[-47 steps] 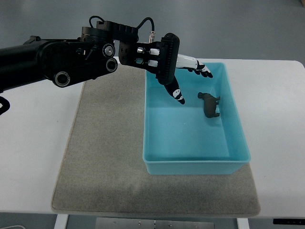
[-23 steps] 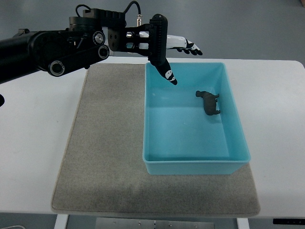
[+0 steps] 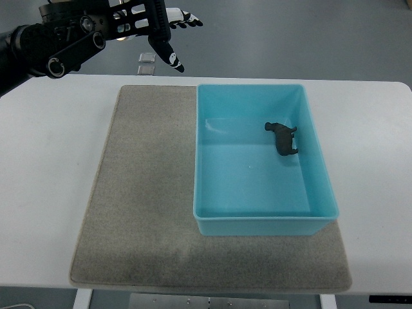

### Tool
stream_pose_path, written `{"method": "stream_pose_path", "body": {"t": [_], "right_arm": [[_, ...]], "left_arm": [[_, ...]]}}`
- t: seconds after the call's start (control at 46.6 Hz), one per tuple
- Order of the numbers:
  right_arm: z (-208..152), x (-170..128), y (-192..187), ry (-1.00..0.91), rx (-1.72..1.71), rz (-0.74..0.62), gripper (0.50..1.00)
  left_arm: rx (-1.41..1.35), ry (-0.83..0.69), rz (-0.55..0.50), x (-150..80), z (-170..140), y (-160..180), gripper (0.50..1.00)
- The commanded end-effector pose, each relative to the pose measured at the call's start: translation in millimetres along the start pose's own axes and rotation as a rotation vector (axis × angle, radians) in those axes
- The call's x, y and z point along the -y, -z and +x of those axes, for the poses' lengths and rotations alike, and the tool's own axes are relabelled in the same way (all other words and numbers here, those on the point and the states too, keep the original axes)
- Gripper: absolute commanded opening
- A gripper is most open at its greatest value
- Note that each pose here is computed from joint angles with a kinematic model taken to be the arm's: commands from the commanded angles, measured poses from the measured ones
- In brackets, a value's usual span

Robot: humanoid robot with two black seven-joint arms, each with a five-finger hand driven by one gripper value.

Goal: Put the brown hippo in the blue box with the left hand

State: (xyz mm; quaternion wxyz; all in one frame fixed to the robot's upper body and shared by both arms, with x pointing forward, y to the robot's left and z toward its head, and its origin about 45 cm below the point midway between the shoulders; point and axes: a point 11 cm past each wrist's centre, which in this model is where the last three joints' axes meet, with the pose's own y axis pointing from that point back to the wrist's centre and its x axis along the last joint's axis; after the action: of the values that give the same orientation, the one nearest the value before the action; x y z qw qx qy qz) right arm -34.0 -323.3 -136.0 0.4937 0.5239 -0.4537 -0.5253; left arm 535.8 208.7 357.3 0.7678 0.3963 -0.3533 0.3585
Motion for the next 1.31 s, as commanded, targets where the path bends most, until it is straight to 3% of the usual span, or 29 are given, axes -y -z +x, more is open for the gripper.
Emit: {"method": "stream_pose_path", "body": {"t": [0.0,0.279,0.643,0.943,1.115,1.287], "right_arm": [[-0.1,0.0,0.0,0.0,0.0,0.0,0.936],[-0.1,0.0,0.0,0.0,0.0,0.0,0.936],[-0.1,0.0,0.0,0.0,0.0,0.0,0.936],[-0.1,0.0,0.0,0.0,0.0,0.0,0.936],[-0.1,0.0,0.0,0.0,0.0,0.0,0.936],[-0.1,0.0,0.0,0.0,0.0,0.0,0.936]], "left_arm": [[-0.103,-0.026,0.001,-0.3,1.4,8.4,0.992],[-0.632,-0.124,-0.062,1.1,-6.5,31.2,0.992],[-0.884,-0.418,-0.117,6.7,-16.3,45.8,0.994],[-1.242,-0.559,-0.122,5.7,-14.1,58.3,0.994],[-1.478,-0.526,-0.131,13.1,-44.1,64.1,0.992],[-1.665,-0.413,-0.273,12.6,-69.4,72.7,0.994]]}}
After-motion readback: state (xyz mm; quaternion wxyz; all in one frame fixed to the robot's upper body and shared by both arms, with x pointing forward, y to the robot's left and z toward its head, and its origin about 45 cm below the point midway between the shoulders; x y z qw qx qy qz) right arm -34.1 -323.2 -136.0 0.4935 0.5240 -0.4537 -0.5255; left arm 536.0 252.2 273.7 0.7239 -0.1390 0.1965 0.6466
